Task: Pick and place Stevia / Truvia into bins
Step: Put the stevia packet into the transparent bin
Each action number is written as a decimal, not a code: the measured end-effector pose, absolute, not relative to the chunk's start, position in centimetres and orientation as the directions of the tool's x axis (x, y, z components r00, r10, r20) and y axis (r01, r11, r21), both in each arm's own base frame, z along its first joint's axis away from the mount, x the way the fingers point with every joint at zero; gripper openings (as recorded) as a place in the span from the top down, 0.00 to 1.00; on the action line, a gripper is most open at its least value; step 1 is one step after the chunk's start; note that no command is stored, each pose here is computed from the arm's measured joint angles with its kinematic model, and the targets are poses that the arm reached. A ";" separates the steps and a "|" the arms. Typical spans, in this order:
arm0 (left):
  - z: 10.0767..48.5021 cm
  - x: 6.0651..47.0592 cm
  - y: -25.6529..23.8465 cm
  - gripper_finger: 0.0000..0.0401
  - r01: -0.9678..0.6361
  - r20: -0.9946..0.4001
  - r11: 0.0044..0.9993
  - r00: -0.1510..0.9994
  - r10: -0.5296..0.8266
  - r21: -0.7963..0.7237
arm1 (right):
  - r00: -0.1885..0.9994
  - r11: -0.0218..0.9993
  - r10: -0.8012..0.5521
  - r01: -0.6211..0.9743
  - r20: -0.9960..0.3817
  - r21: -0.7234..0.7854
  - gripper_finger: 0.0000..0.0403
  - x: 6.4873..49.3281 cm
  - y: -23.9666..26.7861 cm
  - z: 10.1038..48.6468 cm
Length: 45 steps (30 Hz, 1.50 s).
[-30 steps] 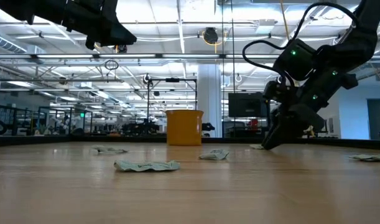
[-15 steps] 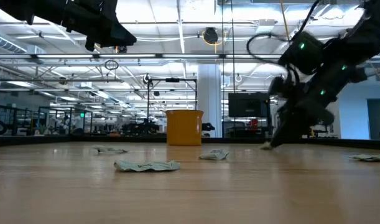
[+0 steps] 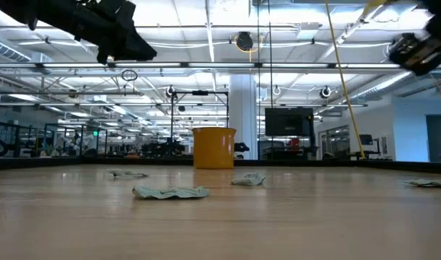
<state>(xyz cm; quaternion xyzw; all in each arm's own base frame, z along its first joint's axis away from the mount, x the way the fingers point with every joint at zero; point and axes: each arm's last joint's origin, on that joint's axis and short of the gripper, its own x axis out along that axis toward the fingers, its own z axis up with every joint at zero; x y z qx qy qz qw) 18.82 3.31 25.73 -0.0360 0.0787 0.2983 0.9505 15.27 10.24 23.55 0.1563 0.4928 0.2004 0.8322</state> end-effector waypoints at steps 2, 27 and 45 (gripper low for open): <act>25.5 18.8 3.3 0.77 -0.574 -0.195 0.819 0.804 0.561 -0.014 | 0.383 0.810 0.571 -0.118 -0.726 0.575 1.00 14.4 11.5 23.9; 26.0 18.9 3.3 0.77 -0.578 -0.142 0.809 0.814 0.563 -0.108 | 0.296 0.595 0.693 0.280 -0.657 0.754 1.00 10.3 17.8 16.5; 26.0 18.9 3.3 0.77 -0.579 -0.140 0.804 0.814 0.564 -0.133 | 0.257 0.608 0.698 0.282 -0.669 0.742 0.79 10.1 17.6 16.4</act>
